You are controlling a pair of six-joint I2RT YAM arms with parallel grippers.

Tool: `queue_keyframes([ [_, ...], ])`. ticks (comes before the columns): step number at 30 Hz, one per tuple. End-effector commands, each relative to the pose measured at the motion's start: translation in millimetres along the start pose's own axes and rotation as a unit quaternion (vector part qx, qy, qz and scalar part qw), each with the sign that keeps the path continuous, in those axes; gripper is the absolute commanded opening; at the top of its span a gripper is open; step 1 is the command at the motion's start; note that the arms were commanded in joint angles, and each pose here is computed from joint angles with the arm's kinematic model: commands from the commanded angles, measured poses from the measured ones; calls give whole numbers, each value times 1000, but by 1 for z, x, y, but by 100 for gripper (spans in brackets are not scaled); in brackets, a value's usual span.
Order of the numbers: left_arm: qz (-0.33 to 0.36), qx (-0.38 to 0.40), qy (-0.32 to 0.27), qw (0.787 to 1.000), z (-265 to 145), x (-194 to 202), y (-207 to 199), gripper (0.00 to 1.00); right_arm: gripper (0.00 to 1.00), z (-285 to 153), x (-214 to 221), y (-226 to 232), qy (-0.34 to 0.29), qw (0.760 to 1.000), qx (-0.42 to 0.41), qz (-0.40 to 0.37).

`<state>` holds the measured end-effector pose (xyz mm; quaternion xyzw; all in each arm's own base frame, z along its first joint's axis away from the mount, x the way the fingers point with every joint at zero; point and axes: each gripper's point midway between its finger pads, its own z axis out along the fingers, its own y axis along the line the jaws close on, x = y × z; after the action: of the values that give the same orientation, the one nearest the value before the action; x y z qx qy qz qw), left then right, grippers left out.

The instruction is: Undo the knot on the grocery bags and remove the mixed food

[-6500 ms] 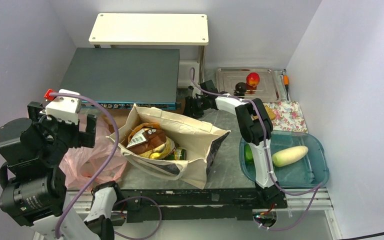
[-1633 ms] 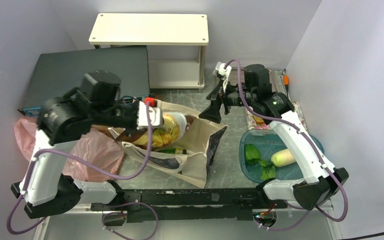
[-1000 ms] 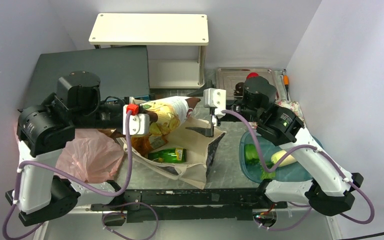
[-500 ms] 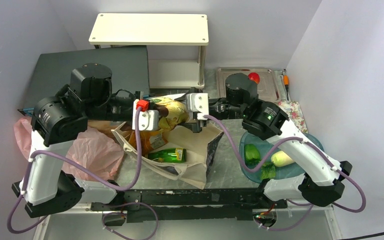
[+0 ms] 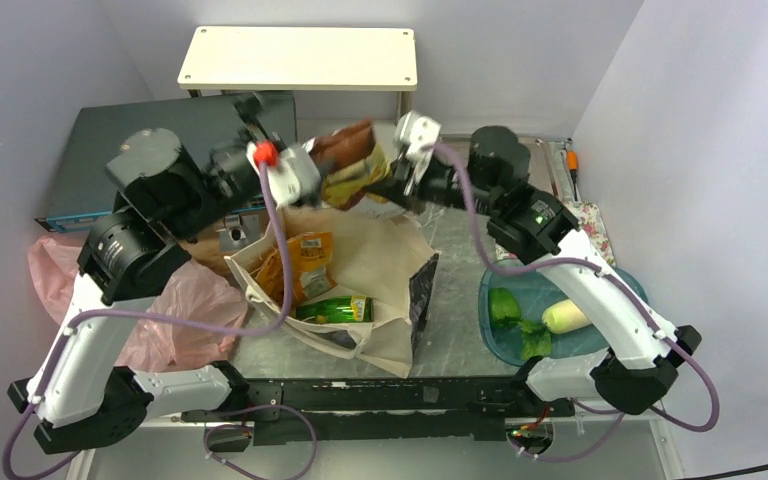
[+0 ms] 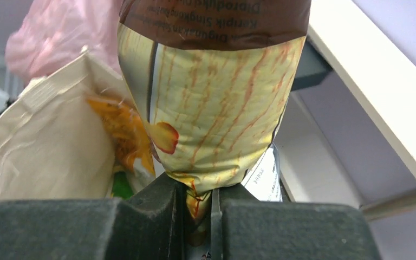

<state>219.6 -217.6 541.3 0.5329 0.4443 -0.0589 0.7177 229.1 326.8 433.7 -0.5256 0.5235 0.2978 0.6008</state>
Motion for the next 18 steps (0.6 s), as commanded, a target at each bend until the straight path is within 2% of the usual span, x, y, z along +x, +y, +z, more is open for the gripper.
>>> queue_keyframes([
  [1, -28, -334, -7, 942, -48, -17, 143, 99, 0, -28, -73, -62, -134, 975, 87, 153],
  [3, -45, -345, -18, 937, -56, -20, 149, 99, 0, -40, -84, -87, -161, 956, 114, 218],
  [5, -22, -292, -37, 955, -49, -24, 129, 100, 0, -49, -92, -107, -193, 927, 129, 293],
  [6, 1, -238, -52, 970, -42, -27, 107, 99, 0, -55, -97, -113, -212, 911, 132, 329],
  [7, 38, -171, -52, 983, -30, -19, 77, 99, 0, -57, -94, -121, -229, 882, 139, 387],
  [9, 114, -63, -63, 990, -19, -12, 20, 99, 0, -61, -94, -135, -258, 845, 159, 441],
  [11, 187, -23, -50, 981, -11, 5, -14, 99, 0, -58, -86, -149, -256, 800, 183, 511],
  [12, 220, -27, -43, 974, -7, 11, -20, 99, 0, -56, -83, -153, -255, 771, 184, 554],
  [14, 281, -44, -29, 958, 1, 22, -26, 99, 0, -55, -77, -160, -264, 733, 176, 602],
  [18, 365, -64, -25, 929, 13, 28, -38, 99, 0, -51, -61, -166, -257, 683, 173, 661],
])
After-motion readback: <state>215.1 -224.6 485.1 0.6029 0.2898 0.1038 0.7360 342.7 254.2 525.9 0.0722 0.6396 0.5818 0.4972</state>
